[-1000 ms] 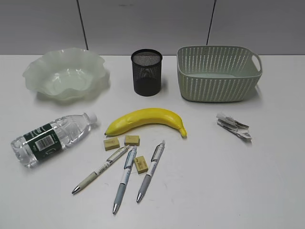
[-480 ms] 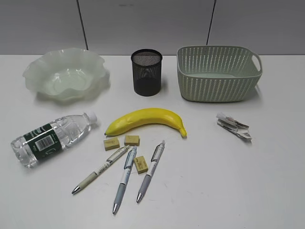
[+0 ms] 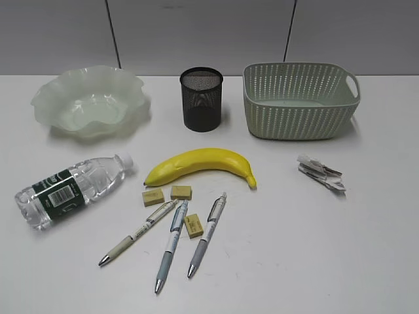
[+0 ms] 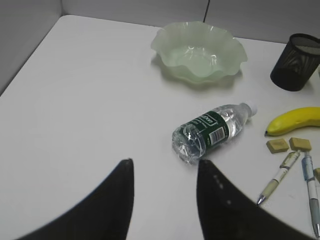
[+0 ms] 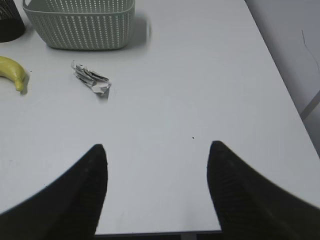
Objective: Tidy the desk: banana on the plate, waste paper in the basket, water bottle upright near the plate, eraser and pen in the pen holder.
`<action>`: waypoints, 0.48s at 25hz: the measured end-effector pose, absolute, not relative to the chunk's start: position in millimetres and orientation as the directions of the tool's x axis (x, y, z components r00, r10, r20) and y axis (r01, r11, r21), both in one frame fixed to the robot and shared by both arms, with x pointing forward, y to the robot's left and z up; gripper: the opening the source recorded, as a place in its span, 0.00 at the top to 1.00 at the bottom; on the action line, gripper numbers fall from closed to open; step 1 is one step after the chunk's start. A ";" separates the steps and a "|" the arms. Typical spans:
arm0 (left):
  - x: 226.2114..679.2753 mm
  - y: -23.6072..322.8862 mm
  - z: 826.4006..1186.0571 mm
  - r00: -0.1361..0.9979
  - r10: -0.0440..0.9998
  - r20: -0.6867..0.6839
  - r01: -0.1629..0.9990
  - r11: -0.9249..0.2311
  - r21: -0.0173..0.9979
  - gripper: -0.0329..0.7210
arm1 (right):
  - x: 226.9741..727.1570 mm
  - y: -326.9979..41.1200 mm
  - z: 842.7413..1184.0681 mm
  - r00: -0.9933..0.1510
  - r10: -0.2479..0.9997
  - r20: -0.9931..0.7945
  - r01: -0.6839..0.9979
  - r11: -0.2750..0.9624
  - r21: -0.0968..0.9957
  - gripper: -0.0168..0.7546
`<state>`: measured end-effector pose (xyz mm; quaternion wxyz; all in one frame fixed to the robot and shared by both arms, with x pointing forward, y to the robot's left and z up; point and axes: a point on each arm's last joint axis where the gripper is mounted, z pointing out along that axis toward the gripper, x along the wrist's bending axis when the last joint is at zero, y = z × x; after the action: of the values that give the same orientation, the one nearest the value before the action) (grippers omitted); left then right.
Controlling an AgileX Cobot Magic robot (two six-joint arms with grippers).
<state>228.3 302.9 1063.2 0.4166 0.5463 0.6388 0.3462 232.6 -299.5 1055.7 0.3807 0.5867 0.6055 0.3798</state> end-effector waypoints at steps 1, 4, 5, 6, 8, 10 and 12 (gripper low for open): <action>228.4 302.6 1064.0 -0.053 0.986 -0.157 0.403 0.165 0.900 0.54 | 232.6 -299.5 1055.7 -0.022 1.000 -0.015 0.421 0.023 0.907 0.33; 229.9 301.1 1074.5 -0.026 0.984 -0.178 0.320 0.177 0.931 0.54 | 232.6 -299.5 1055.7 -0.022 1.000 -0.015 0.421 0.023 0.907 0.33; 232.9 300.2 1079.8 -0.011 0.982 -0.191 0.279 0.186 0.942 0.54 | 232.6 -299.5 1055.7 -0.022 1.000 -0.015 0.421 0.023 0.907 0.33; 236.3 299.5 1085.2 0.002 0.980 -0.201 0.241 0.194 0.951 0.54 | 232.6 -299.5 1055.7 -0.022 1.000 -0.015 0.421 0.023 0.907 0.33; 248.4 298.9 1093.0 0.010 0.978 -0.208 0.207 0.201 0.957 0.54 | 232.6 -299.5 1055.7 -0.022 1.000 -0.015 0.421 0.023 0.907 0.33; 265.0 298.1 1101.1 0.018 0.976 -0.218 0.177 0.212 0.961 0.54 | 232.6 -299.5 1055.7 -0.022 1.000 -0.015 0.421 0.023 0.907 0.33; 285.0 296.9 1108.3 0.033 0.973 -0.230 0.154 0.223 0.963 0.54 | 232.6 -299.5 1055.7 -0.022 1.000 -0.015 0.421 0.023 0.907 0.33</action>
<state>285.0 296.9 1108.3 0.5276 0.4880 0.5771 0.3879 232.6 -299.5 1055.7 0.3807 0.5867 0.6055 0.3798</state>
